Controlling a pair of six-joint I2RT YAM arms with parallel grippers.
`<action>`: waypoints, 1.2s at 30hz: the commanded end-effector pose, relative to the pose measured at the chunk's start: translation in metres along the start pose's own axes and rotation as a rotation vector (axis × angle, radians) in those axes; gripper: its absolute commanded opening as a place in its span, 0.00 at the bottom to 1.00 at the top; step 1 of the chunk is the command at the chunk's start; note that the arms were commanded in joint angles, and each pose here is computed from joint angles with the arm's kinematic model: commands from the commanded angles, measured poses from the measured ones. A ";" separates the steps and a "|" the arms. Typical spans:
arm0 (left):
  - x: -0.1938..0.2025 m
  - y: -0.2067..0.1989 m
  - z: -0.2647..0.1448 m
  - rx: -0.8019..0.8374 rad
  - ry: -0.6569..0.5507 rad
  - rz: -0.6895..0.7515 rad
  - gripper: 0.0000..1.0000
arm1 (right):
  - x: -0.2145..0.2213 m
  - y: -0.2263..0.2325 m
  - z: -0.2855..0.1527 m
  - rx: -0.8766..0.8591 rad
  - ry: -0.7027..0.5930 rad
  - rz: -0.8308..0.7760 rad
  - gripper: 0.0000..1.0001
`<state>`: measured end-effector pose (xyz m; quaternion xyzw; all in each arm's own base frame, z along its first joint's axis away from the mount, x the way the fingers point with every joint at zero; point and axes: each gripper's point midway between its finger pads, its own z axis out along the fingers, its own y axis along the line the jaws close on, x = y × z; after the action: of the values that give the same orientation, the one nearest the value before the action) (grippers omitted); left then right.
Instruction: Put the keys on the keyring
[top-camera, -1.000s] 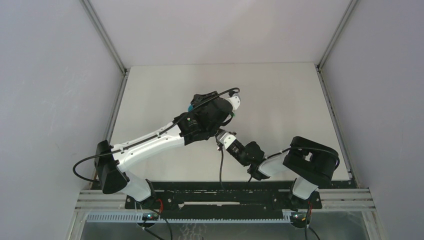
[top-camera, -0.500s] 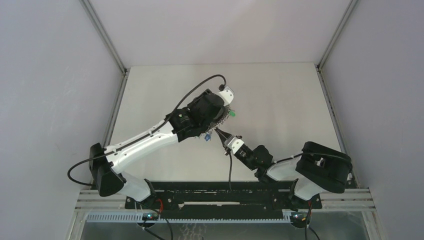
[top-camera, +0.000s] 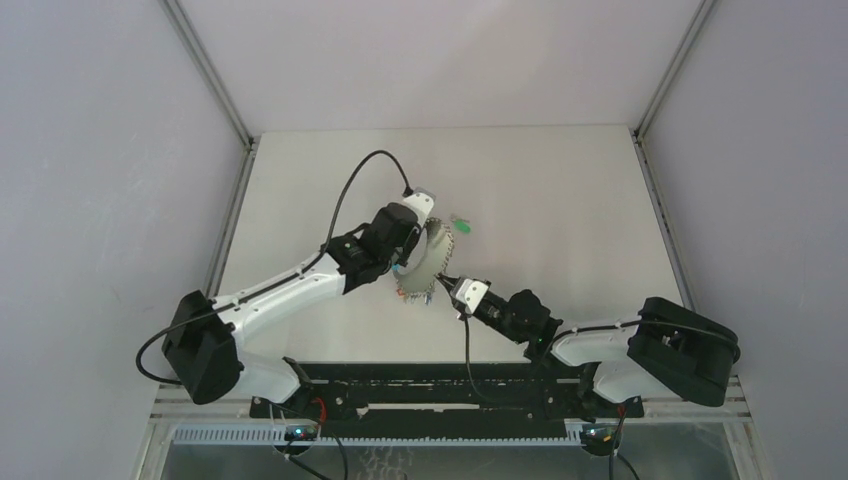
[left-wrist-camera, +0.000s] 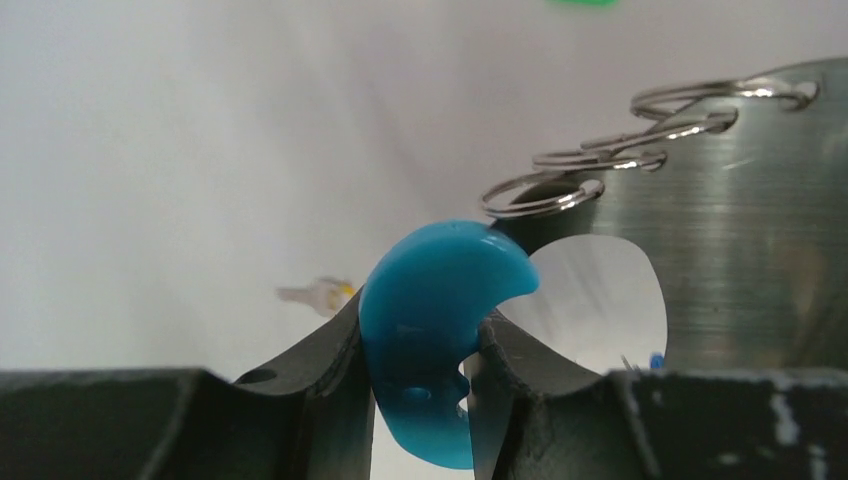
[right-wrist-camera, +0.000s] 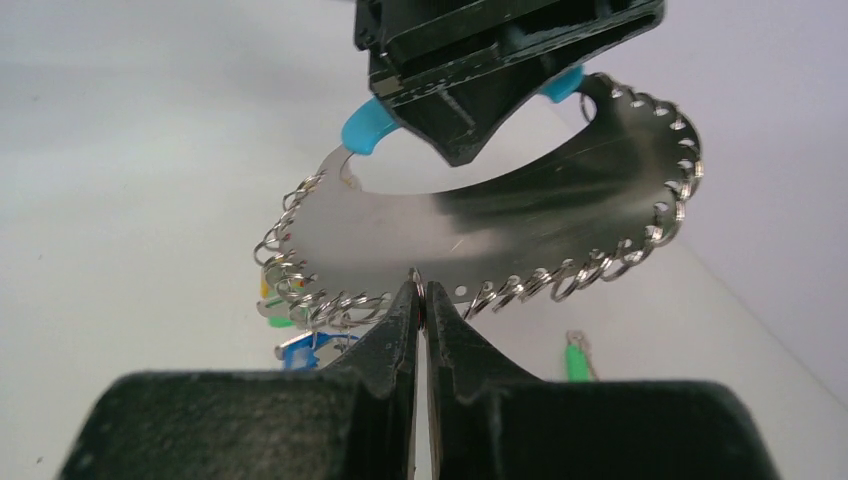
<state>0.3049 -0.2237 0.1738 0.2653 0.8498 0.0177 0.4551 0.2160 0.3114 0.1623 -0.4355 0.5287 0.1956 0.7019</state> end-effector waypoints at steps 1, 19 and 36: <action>-0.003 -0.046 0.003 0.263 -0.101 -0.280 0.20 | -0.015 0.002 0.002 -0.051 -0.052 0.038 0.00; 0.052 -0.067 0.020 0.533 -0.140 -0.672 0.53 | 0.014 0.001 -0.011 -0.152 0.028 0.079 0.00; 0.063 -0.044 -0.021 0.544 -0.372 -0.591 0.72 | 0.017 -0.004 -0.016 -0.204 0.044 0.102 0.00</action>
<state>0.2436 -0.2217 0.0950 0.0754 0.8216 -0.3513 0.4426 0.2185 0.2851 0.1317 -0.4817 0.5617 0.2514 0.6239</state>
